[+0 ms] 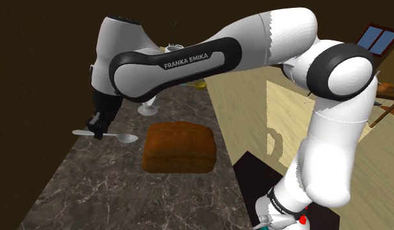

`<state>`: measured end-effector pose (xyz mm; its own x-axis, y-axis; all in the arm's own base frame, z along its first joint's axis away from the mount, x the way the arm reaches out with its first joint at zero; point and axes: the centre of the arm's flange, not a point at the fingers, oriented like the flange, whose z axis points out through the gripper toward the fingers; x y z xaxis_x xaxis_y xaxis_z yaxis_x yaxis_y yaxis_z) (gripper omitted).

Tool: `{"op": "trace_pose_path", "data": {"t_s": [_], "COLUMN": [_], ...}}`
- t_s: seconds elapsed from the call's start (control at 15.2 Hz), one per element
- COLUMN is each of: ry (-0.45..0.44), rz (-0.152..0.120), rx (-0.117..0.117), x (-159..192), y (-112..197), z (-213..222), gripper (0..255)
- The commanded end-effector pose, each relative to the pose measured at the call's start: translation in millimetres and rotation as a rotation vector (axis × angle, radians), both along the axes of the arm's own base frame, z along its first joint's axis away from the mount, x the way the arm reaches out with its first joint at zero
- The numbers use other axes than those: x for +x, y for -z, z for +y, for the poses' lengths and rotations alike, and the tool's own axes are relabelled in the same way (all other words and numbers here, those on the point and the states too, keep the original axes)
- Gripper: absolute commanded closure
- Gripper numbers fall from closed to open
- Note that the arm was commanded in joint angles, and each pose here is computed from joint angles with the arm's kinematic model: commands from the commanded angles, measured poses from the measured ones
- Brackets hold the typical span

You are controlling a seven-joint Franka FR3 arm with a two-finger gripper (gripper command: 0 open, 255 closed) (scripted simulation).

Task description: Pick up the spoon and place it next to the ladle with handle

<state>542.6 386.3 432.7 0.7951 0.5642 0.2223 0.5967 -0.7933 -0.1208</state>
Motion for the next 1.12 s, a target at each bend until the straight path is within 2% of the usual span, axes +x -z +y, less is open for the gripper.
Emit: {"op": "trace_pose_path", "data": {"t_s": [0.0,0.2,1.06], "ry": [0.000,0.000,0.000], "rz": [0.000,0.000,0.000], "rx": [0.000,0.000,0.000], "x": [1,1,68], "y": [-11,-26,-26], "z": [0,0,-158], "gripper": [255,255,255]}}
